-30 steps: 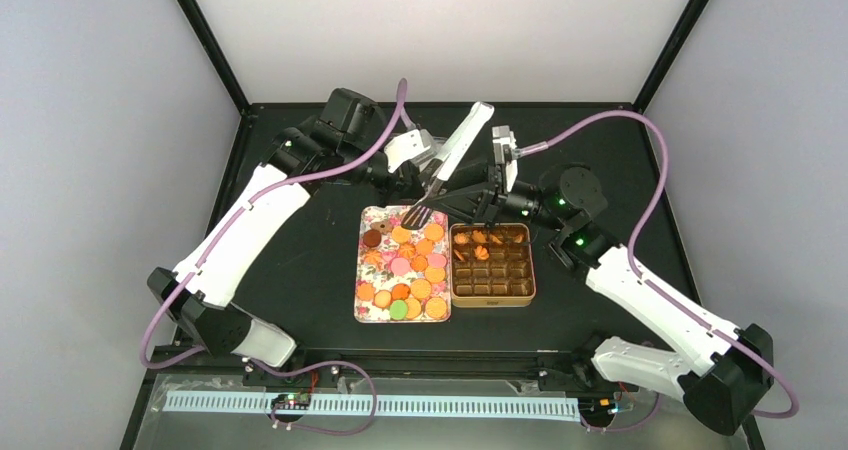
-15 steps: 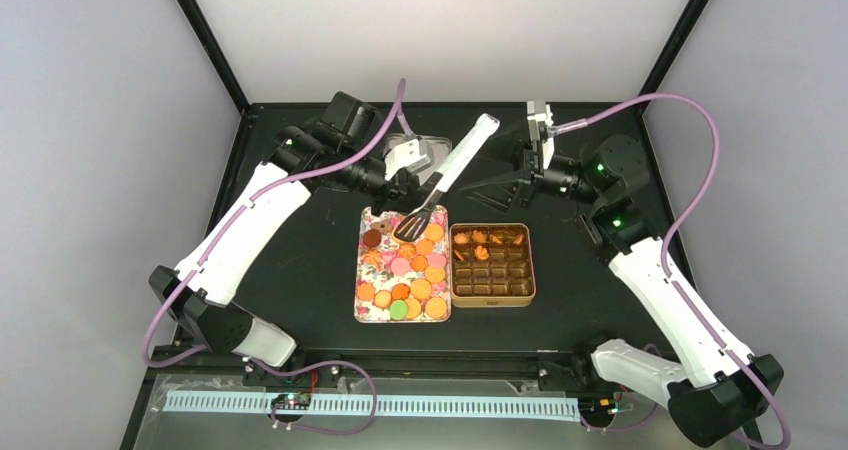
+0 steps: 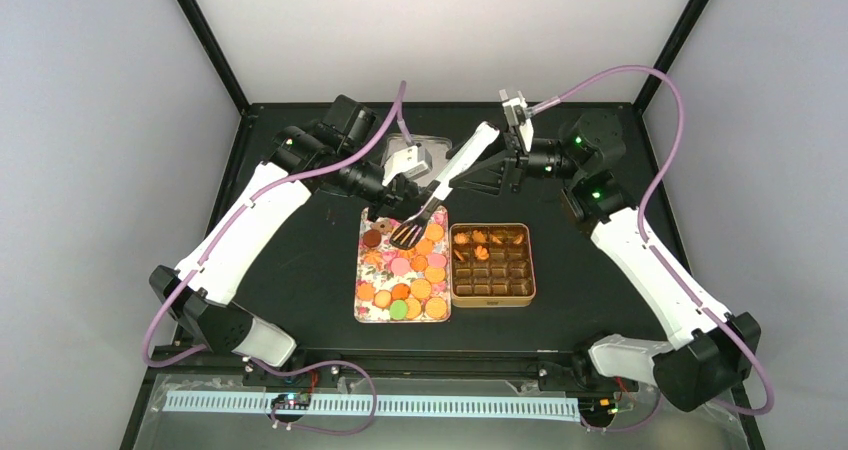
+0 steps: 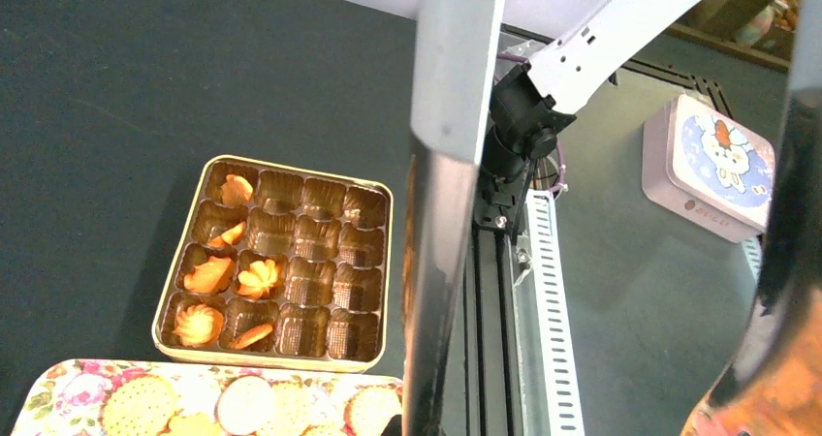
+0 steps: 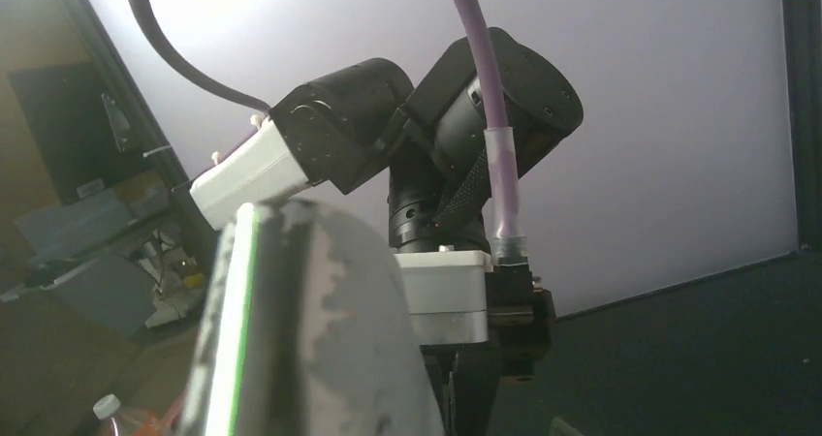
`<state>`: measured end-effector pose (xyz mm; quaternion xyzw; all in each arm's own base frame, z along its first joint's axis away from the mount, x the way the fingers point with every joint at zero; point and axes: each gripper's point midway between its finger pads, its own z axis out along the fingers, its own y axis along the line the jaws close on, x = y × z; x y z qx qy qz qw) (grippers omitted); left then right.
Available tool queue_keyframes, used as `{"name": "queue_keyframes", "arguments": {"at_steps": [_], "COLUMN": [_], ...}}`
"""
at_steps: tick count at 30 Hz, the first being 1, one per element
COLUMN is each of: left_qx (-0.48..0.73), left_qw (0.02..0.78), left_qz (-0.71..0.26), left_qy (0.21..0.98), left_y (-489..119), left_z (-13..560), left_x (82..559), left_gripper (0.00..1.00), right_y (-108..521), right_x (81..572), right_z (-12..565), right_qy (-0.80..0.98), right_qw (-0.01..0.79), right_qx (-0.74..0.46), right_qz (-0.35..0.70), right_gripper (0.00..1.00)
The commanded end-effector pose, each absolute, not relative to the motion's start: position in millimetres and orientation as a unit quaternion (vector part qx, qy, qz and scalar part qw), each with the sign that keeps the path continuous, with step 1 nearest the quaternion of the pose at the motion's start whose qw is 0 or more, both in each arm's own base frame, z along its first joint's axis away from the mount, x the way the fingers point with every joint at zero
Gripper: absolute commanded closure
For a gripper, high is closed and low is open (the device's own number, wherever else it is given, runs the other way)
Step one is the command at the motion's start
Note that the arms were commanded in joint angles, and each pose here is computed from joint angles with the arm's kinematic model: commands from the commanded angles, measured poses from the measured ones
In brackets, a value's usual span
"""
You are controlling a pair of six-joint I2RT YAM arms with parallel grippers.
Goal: Pack the cookies
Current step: Pass from the left arm to the right
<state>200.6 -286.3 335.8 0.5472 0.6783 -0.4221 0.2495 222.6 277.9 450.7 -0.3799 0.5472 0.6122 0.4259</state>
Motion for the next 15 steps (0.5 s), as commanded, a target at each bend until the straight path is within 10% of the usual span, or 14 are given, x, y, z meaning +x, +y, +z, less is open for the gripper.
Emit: {"name": "queue_keyframes", "arguments": {"at_steps": [1,15], "left_qx": [0.558,0.566], "left_qw": [0.255,0.252], "left_qz": [-0.440,-0.429], "left_qy": [0.656,0.657], "left_y": [-288.3,-285.9], "left_z": [350.1,345.5], "left_x": [194.5,194.9], "left_gripper": [0.99,0.98], "right_y": [277.4,282.4], "right_x": [214.3,208.8], "right_z": [460.9,464.2], "right_qy": [0.530,0.529], "right_qw": [0.412,0.358], "right_qx": [-0.397,-0.429], "right_qz": [0.626,0.639], "right_gripper": [0.28,0.45]}}
